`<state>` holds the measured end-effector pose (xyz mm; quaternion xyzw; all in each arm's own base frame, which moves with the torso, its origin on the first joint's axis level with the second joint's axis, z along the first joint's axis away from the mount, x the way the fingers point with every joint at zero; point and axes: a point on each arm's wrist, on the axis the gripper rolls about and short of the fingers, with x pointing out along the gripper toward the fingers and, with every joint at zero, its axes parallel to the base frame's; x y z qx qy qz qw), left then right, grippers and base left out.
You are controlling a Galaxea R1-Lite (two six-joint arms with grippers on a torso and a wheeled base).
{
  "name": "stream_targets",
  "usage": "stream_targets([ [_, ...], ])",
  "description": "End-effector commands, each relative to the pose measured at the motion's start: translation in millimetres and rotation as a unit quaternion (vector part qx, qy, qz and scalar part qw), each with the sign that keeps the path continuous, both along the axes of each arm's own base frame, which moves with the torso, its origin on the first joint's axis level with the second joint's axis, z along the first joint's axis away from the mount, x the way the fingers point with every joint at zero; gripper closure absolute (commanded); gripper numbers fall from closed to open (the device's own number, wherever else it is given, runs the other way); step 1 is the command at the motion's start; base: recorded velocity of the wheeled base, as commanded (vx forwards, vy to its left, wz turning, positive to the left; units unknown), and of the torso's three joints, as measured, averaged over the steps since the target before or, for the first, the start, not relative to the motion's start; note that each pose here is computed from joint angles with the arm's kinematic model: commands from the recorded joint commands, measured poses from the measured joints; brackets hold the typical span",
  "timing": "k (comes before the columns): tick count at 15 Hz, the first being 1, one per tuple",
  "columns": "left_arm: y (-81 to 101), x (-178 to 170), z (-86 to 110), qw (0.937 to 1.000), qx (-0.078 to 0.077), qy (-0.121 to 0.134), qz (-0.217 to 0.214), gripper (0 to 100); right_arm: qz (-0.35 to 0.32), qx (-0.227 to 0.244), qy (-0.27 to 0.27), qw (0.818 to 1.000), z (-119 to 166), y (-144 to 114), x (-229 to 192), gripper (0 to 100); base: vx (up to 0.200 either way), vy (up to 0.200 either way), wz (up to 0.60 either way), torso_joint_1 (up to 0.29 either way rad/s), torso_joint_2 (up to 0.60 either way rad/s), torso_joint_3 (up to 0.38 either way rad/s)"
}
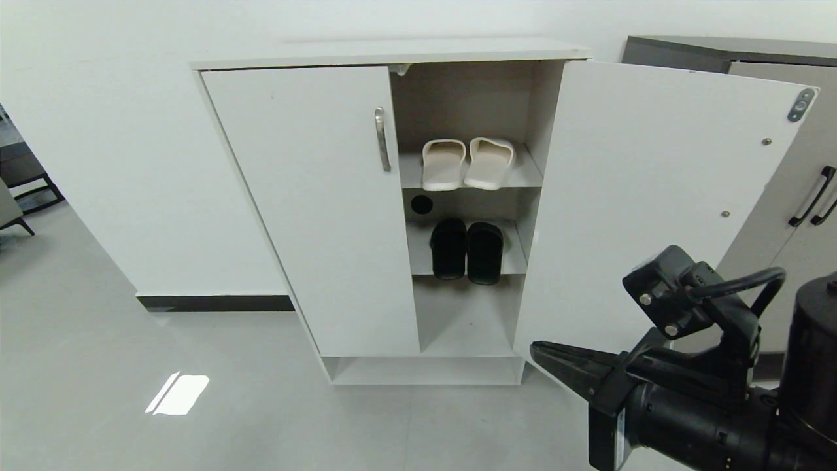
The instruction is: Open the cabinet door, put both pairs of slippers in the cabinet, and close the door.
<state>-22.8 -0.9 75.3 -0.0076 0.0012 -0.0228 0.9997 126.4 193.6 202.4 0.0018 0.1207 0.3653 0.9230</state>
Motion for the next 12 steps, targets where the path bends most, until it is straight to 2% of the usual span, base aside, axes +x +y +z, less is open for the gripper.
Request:
stream_targets([
  [1,0.0,0.1,0.0,1.0,0.0,0.0,0.0,100,-0.004,-0.005,0.004,1.0,-2.8,0.9,3.2,100,0.0,0.0,0.0,0.0,0.0,0.0],
  [4,0.0,0.1,0.0,1.0,0.001,0.0,-0.001,100,0.0,-0.002,0.004,1.0,-2.1,0.0,3.5,100,0.0,0.0,0.0,0.014,-0.04,-0.027],
  [7,0.0,0.1,0.0,1.0,0.001,0.0,0.0,100,-0.001,-0.006,0.007,1.0,-4.0,1.3,4.4,100,0.0,0.0,0.0,0.045,-0.24,-0.242],
  [12,0.0,0.0,0.0,1.0,0.001,0.0,0.0,100,0.0,-0.016,0.012,1.0,-9.3,1.4,4.5,100,0.0,0.0,0.0,0.16,-0.49,-0.296],
])
